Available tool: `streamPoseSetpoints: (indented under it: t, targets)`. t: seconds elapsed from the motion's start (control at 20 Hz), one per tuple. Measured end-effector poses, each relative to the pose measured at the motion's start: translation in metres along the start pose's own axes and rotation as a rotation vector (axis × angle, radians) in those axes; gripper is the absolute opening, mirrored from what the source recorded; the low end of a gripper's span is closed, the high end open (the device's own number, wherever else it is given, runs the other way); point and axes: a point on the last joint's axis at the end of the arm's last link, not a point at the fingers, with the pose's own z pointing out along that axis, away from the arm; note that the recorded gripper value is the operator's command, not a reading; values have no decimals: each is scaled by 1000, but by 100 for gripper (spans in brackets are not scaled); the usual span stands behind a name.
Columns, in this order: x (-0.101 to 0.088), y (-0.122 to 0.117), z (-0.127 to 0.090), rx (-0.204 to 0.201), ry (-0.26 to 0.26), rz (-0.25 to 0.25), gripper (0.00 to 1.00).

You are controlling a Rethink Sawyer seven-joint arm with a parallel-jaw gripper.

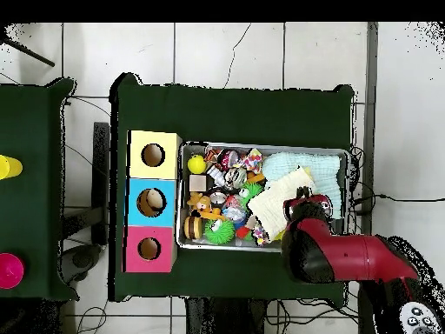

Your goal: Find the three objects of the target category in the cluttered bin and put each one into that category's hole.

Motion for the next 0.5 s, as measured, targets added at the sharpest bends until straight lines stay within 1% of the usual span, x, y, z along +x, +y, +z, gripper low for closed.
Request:
streamPoseSetpoints:
  t: [0.05, 0.1, 0.3, 0.35, 0.5]
  targets:
    - [0, 2, -1, -3, 1, 3, 0]
    - [-1, 14, -3, -22, 9, 21, 100]
    - [0, 21, -4, -35, 16, 36, 100]
    - [2, 27, -4, -46, 24, 43, 100]
    - [5, 37, -2, -59, 41, 36, 100]
